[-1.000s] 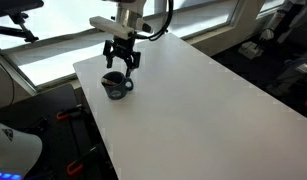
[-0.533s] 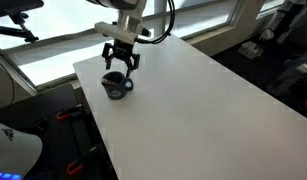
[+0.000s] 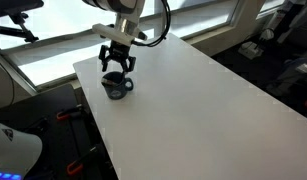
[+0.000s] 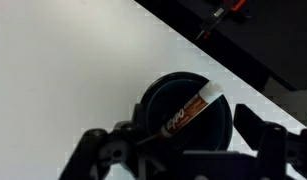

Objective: Remove the marker from the mug.

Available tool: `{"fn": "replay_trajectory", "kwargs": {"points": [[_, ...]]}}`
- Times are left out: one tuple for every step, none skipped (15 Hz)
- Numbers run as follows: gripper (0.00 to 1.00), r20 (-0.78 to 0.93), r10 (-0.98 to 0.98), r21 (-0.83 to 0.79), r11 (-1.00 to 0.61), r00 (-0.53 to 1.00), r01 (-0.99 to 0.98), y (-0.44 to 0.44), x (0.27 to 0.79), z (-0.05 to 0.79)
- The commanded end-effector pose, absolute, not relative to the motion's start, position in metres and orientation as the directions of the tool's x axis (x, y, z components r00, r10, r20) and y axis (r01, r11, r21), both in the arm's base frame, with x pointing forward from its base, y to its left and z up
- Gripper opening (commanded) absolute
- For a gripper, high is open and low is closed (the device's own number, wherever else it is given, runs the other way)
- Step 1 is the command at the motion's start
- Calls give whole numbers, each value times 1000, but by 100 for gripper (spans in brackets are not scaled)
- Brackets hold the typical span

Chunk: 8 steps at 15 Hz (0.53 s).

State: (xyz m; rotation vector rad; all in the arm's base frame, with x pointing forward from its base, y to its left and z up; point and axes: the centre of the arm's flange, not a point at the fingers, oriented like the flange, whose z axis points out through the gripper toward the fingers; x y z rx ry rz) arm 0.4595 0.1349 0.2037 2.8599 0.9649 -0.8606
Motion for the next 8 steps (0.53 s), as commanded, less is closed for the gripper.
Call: {"fn": "replay_trajectory", "kwargs": {"points": [[68, -532, 523, -166, -836, 666, 524, 135, 457, 209], [67, -538, 517, -166, -839, 666, 518, 134, 456, 208], [65, -545, 514, -168, -841, 663, 514, 134, 455, 207], [73, -553, 505, -166, -846, 663, 506, 133, 455, 206], [76, -557, 504, -168, -847, 660, 505, 132, 454, 206], [78, -560, 504, -173, -848, 657, 502, 131, 453, 205], [77, -563, 501, -175, -850, 657, 497, 129, 453, 204], [65, -563, 500, -176, -850, 658, 496, 128, 452, 204]]}}
